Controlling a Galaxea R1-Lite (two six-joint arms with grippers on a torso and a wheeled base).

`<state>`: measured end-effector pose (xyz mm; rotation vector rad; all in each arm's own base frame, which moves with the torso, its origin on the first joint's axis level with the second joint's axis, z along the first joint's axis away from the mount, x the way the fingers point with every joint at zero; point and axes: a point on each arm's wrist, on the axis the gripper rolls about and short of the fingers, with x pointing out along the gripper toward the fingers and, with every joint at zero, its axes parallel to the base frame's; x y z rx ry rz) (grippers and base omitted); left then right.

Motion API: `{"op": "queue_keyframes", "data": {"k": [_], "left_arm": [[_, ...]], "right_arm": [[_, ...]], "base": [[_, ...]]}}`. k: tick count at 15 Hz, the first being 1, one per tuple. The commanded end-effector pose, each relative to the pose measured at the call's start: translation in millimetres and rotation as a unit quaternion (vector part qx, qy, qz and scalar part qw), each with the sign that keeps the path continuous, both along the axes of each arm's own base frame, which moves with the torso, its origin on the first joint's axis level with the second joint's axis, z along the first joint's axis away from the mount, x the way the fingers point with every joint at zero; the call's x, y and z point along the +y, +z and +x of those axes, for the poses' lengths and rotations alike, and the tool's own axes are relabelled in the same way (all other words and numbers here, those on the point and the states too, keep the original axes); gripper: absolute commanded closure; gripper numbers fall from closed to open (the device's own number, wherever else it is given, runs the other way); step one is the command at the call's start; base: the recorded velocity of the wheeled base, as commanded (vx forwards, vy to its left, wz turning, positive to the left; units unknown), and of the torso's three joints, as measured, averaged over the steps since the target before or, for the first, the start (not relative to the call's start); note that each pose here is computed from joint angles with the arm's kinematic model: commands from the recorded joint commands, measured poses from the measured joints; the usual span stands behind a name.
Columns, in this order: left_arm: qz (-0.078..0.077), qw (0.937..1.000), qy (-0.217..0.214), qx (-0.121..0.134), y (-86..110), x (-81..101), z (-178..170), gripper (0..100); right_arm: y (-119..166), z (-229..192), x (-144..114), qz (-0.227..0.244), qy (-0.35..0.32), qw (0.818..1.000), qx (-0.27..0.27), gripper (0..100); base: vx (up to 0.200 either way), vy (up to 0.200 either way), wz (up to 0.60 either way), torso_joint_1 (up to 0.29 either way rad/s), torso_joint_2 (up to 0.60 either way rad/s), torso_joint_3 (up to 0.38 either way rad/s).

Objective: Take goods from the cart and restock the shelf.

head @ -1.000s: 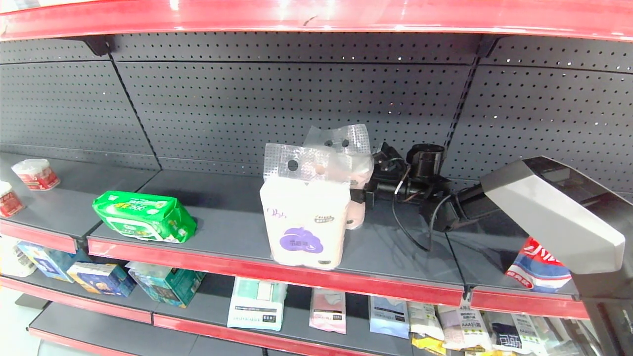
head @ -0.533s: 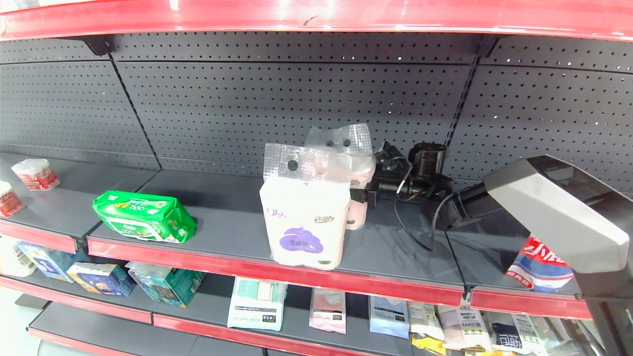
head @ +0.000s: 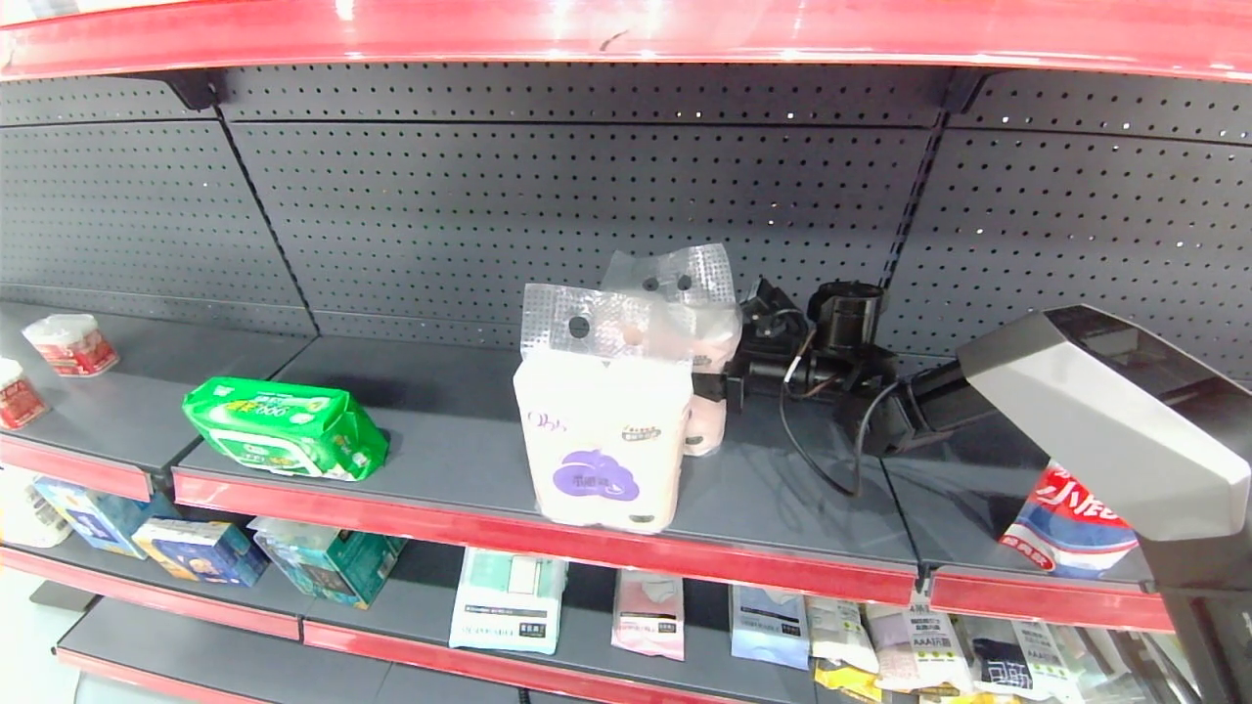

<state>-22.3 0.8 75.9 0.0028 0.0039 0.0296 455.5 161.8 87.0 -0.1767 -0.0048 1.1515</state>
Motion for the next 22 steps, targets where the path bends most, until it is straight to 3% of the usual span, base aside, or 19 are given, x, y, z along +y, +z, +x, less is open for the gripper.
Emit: {"op": "queue_keyframes", "data": {"k": [1, 6, 7, 12, 22], "left_arm": [[0.000, 1.0000, 0.000, 0.000, 0.0, 0.0, 0, 0], [0.000, 1.0000, 0.001, 0.000, 0.0, 0.0, 0, 0], [0.000, 1.0000, 0.000, 0.000, 0.0, 0.0, 0, 0], [0.000, 1.0000, 0.001, 0.000, 0.0, 0.0, 0, 0], [0.000, 1.0000, 0.001, 0.000, 0.0, 0.0, 0, 0]], "right_arm": [[2, 0, 0, 0.000, -0.007, 1.000, -0.002, 100], [2, -1, 1, -0.001, -0.006, 1.000, -0.004, 100], [2, -1, 1, -0.003, -0.005, 1.000, -0.006, 0], [8, -3, -1, 0.000, -0.007, 1.000, -0.004, 0], [35, -32, -33, -0.001, -0.035, 0.999, 0.011, 0]], "base": [[0.000, 0.000, 0.00, 0.000, 0.00, 0.000], [0.000, 0.000, 0.00, 0.000, 0.00, 0.000], [0.000, 0.000, 0.00, 0.000, 0.00, 0.000], [0.000, 0.000, 0.00, 0.000, 0.00, 0.000], [0.000, 0.000, 0.00, 0.000, 0.00, 0.000]]}}
